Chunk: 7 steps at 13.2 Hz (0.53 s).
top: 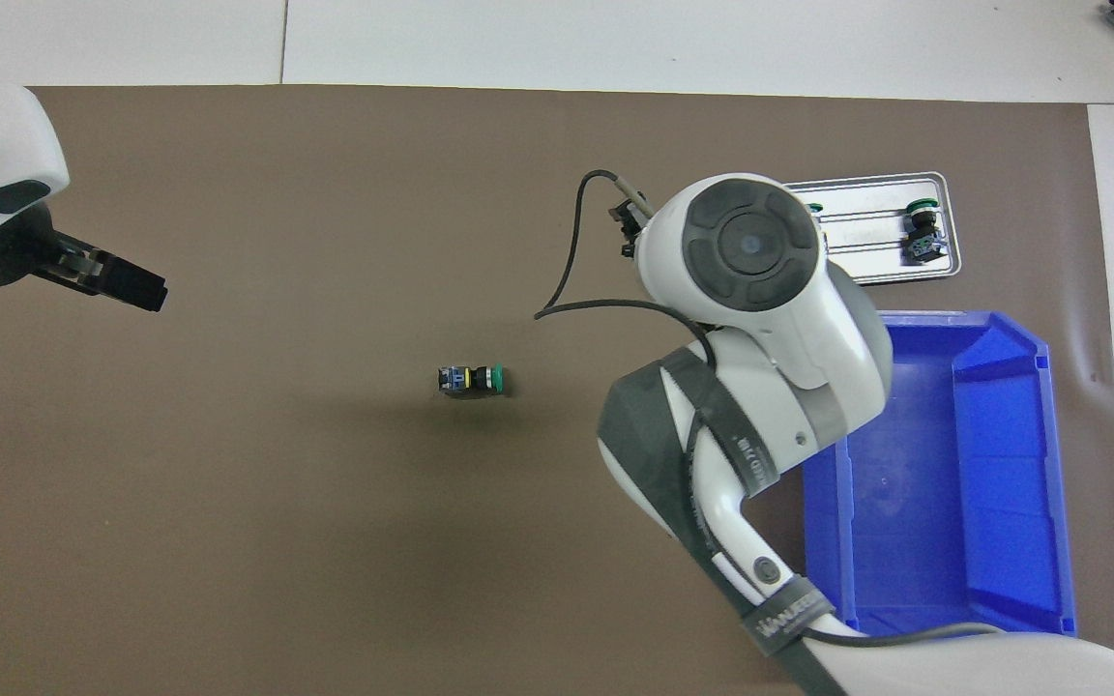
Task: Place and press button with both arms
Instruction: 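Withdraw the right gripper while the left gripper reaches toward the button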
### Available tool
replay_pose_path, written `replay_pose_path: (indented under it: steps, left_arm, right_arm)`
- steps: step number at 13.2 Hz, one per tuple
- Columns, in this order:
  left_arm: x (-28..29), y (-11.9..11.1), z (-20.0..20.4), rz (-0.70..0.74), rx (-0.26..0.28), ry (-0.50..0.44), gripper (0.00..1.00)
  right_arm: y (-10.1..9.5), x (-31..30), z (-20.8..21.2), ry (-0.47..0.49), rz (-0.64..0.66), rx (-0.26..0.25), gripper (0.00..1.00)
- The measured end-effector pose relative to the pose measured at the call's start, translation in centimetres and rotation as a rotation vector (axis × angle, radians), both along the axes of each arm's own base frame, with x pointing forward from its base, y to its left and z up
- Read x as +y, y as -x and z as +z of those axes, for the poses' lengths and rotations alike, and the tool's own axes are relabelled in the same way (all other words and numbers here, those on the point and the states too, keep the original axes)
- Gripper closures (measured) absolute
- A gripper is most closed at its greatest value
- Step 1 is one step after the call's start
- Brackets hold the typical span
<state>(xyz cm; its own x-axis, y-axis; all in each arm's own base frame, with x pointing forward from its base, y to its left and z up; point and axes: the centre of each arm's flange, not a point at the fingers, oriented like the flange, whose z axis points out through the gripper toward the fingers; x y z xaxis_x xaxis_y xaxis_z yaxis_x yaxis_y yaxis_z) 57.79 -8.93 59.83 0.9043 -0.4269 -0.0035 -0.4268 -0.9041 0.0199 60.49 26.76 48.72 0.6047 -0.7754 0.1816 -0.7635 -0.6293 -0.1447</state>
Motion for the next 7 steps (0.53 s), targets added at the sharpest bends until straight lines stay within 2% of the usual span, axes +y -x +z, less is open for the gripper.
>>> replay_pose_path:
  steps: [2,4,7]
  left_arm:
    - [-4.6,1.1,-1.4,-0.123,-0.038,0.031,0.00]
    - [-8.6,2.7,-2.9,-0.243,-0.058,0.101,0.00]
    - [-13.4,5.4,-5.2,-0.474,-0.061,0.144,0.00]
  right_arm:
    - [-1.9,-7.8,1.6,0.060,0.138,0.027,0.00]
    - [-2.8,-15.6,3.1,0.091,0.258,0.061,0.00]
    - [-2.1,-26.0,5.6,0.114,0.421,0.101,0.00]
